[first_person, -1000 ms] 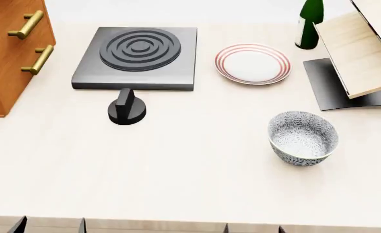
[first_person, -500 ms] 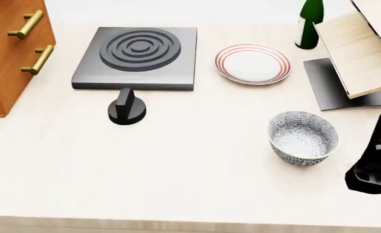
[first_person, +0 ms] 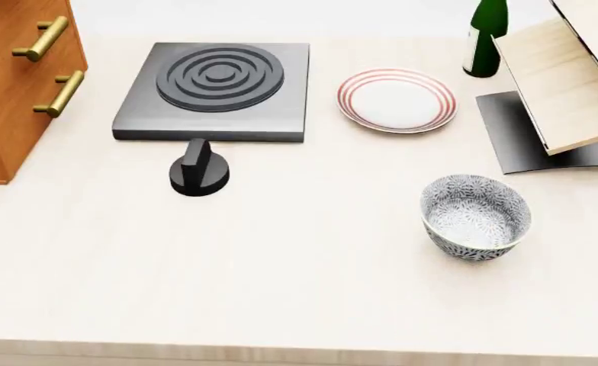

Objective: Put the bowl on the stove.

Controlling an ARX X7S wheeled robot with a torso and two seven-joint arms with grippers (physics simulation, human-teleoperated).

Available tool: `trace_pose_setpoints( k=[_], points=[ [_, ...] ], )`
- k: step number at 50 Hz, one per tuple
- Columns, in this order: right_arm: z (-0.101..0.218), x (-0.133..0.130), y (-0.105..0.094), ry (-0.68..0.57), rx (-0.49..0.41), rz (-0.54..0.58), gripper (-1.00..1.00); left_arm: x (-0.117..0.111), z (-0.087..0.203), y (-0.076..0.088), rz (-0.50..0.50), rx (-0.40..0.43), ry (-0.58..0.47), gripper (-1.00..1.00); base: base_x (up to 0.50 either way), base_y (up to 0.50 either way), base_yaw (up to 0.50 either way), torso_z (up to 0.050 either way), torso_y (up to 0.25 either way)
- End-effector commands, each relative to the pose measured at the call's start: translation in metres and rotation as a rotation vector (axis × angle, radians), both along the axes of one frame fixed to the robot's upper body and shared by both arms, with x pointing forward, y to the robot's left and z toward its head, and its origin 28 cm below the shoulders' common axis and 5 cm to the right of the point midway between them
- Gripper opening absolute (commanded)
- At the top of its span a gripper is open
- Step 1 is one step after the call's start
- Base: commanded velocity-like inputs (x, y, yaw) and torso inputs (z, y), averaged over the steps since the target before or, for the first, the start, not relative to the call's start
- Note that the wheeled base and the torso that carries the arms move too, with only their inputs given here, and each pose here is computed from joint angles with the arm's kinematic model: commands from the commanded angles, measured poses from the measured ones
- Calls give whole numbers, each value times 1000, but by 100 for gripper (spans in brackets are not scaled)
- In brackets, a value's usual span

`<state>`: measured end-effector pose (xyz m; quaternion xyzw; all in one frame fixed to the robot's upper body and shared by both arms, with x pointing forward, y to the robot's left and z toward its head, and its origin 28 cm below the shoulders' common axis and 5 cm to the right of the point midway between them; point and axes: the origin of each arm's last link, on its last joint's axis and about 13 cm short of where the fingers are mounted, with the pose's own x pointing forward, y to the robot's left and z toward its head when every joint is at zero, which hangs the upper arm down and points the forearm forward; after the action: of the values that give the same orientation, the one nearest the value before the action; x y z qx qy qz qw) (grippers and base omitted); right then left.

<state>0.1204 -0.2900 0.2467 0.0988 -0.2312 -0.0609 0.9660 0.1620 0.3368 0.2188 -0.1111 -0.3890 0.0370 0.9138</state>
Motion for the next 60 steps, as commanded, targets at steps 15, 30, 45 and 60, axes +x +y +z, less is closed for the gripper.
trace_pose_setpoints(
  k=[15,30,45,60],
  points=[
    [-11,-4,2,-7,-41,17,100,-12,6,5,-16,20,-69,100,0,101,0,0,0],
    [-15,1,5,11,-57,29,100,-13,6,4,-14,27,-73,100,0,500,0,0,0],
    [-18,3,6,24,-61,34,100,-13,6,5,-14,30,-74,100,0,500,0,0,0],
    [-22,4,6,46,-53,42,100,-12,6,4,-16,35,-68,100,0,355,0,0,0]
  ],
)
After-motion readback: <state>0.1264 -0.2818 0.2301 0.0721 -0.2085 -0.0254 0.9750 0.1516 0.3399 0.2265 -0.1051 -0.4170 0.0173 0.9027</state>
